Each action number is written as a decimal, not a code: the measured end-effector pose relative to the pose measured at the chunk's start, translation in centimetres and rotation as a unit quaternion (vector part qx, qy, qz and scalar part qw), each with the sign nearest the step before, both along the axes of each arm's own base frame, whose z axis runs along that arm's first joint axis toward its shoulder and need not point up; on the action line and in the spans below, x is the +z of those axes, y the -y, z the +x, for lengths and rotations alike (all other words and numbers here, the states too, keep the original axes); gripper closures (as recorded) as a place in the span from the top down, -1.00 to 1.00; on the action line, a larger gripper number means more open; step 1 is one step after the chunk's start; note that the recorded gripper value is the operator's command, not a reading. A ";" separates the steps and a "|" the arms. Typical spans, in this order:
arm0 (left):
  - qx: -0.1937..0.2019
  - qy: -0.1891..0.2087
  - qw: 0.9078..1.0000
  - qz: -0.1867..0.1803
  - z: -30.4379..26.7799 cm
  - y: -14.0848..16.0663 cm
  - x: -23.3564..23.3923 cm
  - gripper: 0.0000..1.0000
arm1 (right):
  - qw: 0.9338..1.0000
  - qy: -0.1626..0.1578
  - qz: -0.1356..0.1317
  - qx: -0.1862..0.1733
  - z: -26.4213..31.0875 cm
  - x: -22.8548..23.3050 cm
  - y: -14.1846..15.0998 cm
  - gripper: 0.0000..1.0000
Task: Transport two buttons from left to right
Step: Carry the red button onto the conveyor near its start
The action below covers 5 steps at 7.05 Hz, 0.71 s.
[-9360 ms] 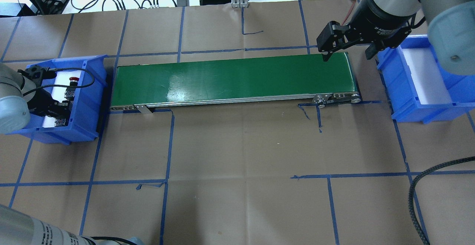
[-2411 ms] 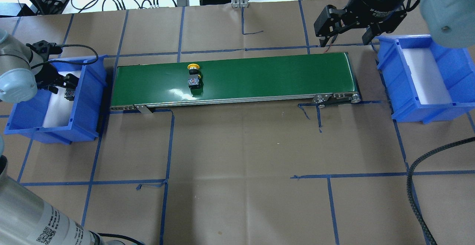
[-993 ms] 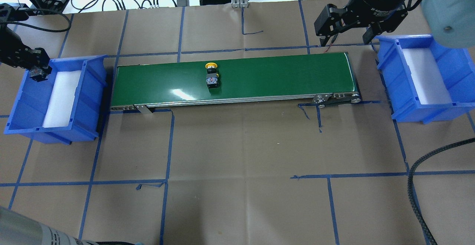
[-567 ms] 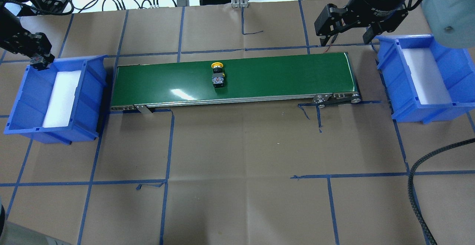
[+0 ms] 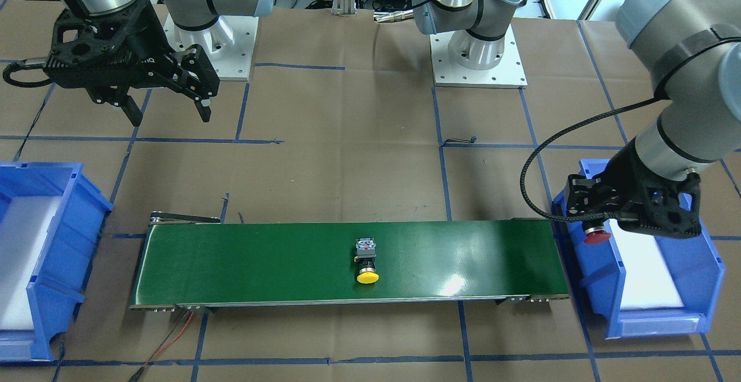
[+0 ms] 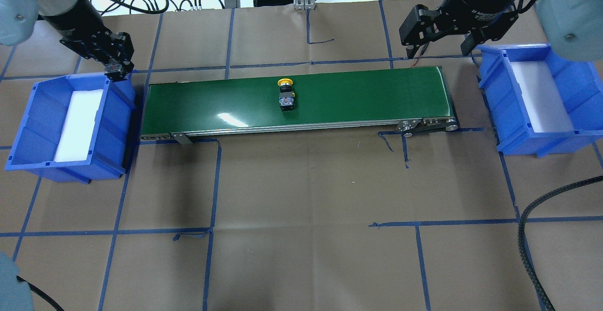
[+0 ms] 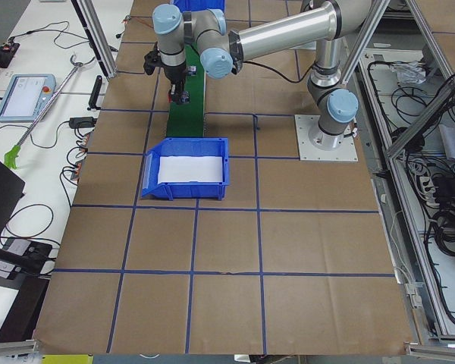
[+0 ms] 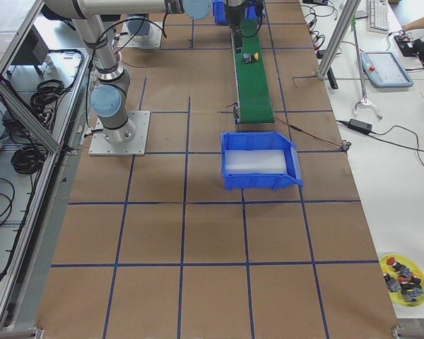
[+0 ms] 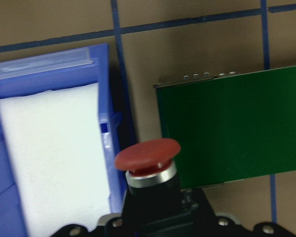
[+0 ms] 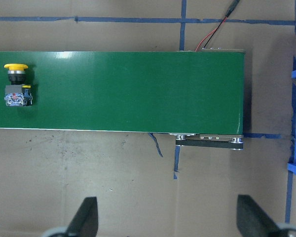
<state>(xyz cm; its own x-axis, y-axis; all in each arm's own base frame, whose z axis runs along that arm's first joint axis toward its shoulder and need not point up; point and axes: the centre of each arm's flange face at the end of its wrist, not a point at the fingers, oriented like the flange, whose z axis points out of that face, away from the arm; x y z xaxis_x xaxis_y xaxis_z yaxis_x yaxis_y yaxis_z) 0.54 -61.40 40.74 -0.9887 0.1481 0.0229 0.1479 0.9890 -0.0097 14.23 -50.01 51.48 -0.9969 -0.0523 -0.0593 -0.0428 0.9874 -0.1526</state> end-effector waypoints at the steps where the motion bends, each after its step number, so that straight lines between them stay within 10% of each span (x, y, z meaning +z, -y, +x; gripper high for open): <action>1: 0.000 0.000 1.000 0.004 -0.9 -0.1 -0.5 -0.84 | 1.000 0.000 0.000 0.000 0.0 0.0 0.0 1.00; 5: -0.015 -0.004 1.000 0.023 -1.4 -0.4 -5.1 -0.85 | 1.000 0.000 0.001 -0.001 0.0 0.1 -0.2 1.00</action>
